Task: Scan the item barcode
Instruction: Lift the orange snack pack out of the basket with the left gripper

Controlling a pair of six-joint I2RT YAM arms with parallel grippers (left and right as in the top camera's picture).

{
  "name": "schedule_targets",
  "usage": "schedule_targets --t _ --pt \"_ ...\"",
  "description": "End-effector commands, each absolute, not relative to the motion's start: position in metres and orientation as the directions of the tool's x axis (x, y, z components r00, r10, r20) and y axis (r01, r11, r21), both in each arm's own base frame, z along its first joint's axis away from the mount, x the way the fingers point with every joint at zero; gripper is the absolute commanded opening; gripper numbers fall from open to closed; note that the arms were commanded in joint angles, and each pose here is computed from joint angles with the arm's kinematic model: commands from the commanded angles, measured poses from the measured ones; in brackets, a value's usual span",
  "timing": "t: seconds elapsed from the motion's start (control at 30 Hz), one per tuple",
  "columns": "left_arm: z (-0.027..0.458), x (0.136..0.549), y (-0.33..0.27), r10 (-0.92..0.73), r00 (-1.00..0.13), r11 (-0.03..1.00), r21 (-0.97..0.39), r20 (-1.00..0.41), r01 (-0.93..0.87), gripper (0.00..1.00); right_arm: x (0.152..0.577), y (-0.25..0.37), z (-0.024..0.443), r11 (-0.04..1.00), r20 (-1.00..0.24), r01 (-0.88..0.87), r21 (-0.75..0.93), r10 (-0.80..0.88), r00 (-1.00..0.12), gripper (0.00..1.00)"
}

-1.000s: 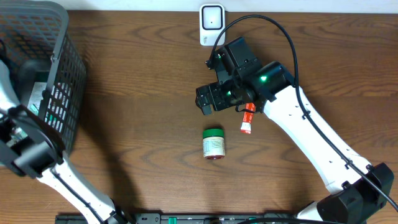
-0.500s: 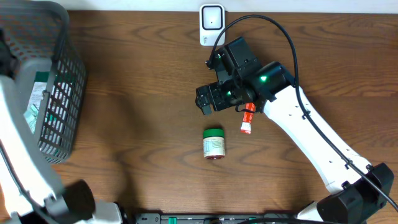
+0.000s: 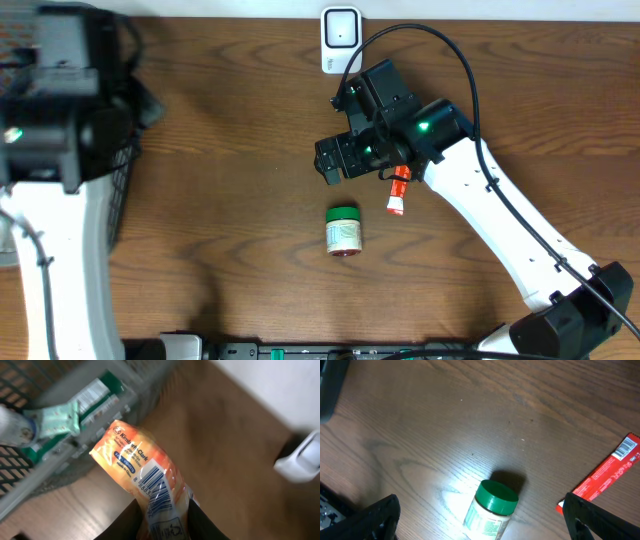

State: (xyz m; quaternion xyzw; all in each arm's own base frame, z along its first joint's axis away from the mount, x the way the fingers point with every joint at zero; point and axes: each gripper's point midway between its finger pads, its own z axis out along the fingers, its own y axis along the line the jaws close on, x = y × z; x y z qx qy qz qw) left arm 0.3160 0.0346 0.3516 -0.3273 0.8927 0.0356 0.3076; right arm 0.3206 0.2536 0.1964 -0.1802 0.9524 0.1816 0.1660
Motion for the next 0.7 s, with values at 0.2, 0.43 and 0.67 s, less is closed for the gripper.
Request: schedule_targets --t 0.2,0.43,0.67 --pt "0.289 0.325 0.015 -0.43 -0.802 0.874 0.034 -0.414 -0.485 0.27 0.333 0.27 0.206 0.835 -0.461 -0.452 0.314 -0.282 -0.842 0.99" --pt "0.269 0.336 -0.023 -0.362 -0.881 0.932 -0.089 -0.305 -0.353 0.26 0.366 0.213 0.222 0.907 -0.445 -0.258 0.333 -0.09 -0.891 0.99" --pt "0.25 0.356 -0.072 -0.243 -0.92 0.969 -0.128 -0.308 -0.213 0.26 0.39 0.085 0.213 0.933 -0.337 0.121 0.338 0.24 -0.911 0.99"
